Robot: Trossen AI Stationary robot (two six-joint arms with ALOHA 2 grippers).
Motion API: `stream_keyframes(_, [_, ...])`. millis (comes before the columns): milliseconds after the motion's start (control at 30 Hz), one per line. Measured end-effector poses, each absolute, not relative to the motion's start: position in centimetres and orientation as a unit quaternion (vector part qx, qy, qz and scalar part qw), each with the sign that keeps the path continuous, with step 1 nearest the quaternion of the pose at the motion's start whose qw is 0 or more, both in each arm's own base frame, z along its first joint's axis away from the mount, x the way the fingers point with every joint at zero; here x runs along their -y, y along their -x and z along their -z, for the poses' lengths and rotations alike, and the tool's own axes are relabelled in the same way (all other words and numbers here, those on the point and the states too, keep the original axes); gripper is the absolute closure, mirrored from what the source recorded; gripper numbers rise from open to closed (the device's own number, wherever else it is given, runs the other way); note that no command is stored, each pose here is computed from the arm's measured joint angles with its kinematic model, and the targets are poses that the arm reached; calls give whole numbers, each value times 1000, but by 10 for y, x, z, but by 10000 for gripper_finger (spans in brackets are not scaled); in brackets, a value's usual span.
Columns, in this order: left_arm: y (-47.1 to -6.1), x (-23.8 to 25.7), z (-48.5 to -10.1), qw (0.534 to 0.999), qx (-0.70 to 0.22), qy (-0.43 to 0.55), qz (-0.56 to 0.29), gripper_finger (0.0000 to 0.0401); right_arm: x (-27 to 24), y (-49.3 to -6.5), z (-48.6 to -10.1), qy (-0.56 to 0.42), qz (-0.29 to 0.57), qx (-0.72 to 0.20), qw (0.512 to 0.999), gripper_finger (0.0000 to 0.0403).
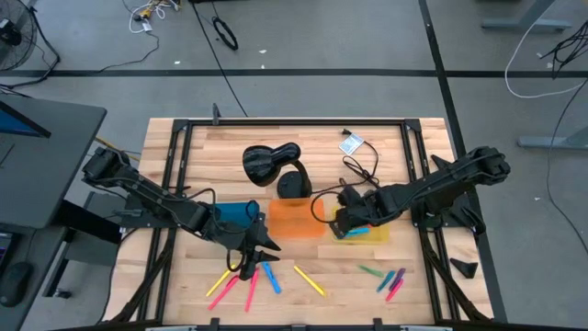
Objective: Pick & Place Markers
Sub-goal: Put the blue highlighter pen into the yellow bin
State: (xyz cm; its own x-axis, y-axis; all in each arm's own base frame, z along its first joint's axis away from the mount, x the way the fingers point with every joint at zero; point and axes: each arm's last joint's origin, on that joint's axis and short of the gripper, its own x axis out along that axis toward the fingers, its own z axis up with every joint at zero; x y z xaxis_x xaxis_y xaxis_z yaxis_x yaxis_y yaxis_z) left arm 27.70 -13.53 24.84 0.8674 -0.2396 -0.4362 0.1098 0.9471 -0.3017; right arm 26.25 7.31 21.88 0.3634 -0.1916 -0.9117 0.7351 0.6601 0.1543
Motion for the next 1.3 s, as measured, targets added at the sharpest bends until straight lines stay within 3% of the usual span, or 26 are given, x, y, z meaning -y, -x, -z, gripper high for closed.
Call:
stream_keyframes(367, [-277, 135, -248, 957, -241, 136, 91, 268, -75, -266, -220, -99, 162, -526, 829, 223])
stream_keyframes(567, [-277, 135, -248, 957, -241, 136, 91, 268, -79, -267, -220, -61, 75, -544, 833, 223])
stream_keyframes(833, [-277, 135, -248, 957, -241, 135, 91, 268, -80, -268, -220, -29, 31, -550, 834, 223])
stream_keyframes(1067, [-274, 137, -244, 953, -257, 5, 157, 268, -82, -267, -220, -17, -24, -558, 829, 223])
stream_keyframes(1300, [-267, 132, -232, 936, -307, -102, 140, 265, -85, -267, -220, -28, -54, -564, 824, 223])
